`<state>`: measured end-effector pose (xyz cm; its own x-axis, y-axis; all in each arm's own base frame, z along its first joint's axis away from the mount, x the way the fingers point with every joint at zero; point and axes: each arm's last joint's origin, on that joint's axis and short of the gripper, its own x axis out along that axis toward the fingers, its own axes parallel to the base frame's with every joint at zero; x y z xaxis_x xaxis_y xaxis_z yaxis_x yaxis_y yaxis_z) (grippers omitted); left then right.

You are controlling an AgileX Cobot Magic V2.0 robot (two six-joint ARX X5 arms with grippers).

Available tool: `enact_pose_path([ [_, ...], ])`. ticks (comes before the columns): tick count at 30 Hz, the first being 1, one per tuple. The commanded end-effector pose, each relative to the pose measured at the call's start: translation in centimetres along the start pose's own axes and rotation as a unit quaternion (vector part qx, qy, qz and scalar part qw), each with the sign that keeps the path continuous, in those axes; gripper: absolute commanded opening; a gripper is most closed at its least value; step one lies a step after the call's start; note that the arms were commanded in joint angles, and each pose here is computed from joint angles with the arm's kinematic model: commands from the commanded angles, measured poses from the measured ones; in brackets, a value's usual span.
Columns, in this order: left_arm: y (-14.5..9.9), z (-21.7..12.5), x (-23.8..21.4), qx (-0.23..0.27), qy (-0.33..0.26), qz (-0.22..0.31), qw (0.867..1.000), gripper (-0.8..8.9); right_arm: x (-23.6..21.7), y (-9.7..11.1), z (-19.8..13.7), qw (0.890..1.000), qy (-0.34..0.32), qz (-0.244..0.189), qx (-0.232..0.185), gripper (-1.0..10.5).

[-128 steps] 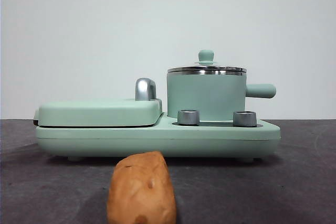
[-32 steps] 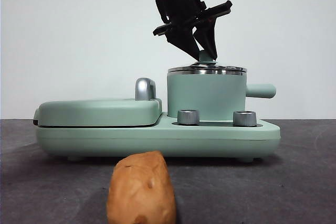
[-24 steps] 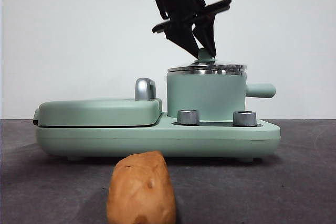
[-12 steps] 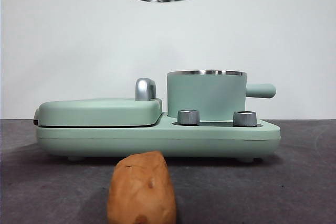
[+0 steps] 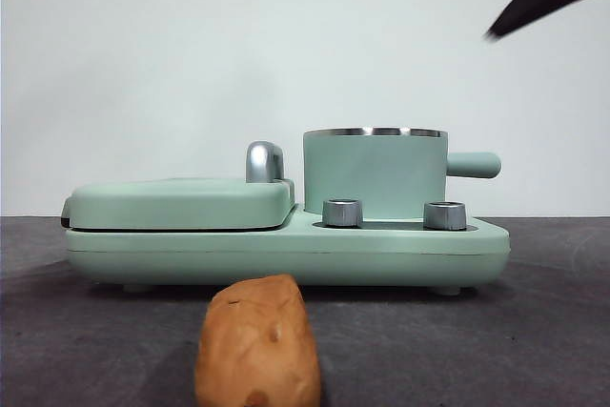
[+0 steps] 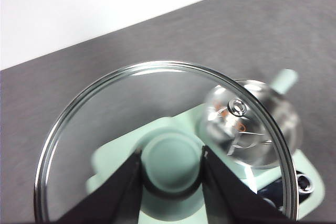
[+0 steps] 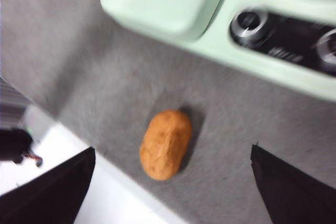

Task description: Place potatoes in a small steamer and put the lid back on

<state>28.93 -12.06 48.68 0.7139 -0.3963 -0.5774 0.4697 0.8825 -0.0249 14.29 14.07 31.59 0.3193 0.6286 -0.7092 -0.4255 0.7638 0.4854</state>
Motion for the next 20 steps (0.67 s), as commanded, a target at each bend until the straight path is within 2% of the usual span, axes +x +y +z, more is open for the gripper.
enact_pose_path([
  [1, 1.0, 0.6, -1.1, -0.001, -0.025, 0.016, 1.0, 0.08, 2.5, 1.9, 0.3, 0.999, 0.036, -0.009, 0.007, 4.6],
  [5, 2.7, 0.4, -1.8, -0.017, -0.029, 0.041, 0.999, 0.08, 6.7, 4.1, 0.2, 0.995, 0.089, -0.046, -0.009, 4.6],
  [9, 3.9, 0.2, -2.1, -0.029, -0.025, 0.058, 0.998, 0.08, 10.6, 5.6, -0.1, 0.986, 0.141, -0.088, -0.025, 4.6],
  [14, 4.9, 0.1, -2.3, -0.038, -0.025, 0.071, 0.996, 0.08, 14.5, 6.4, -1.0, 0.97, 0.197, -0.135, -0.039, 4.6],
  [20, 5.6, 0.0, -2.4, -0.044, -0.025, 0.081, 0.995, 0.08, 17.9, 6.1, -2.4, 0.956, 0.241, -0.162, -0.046, 4.6],
])
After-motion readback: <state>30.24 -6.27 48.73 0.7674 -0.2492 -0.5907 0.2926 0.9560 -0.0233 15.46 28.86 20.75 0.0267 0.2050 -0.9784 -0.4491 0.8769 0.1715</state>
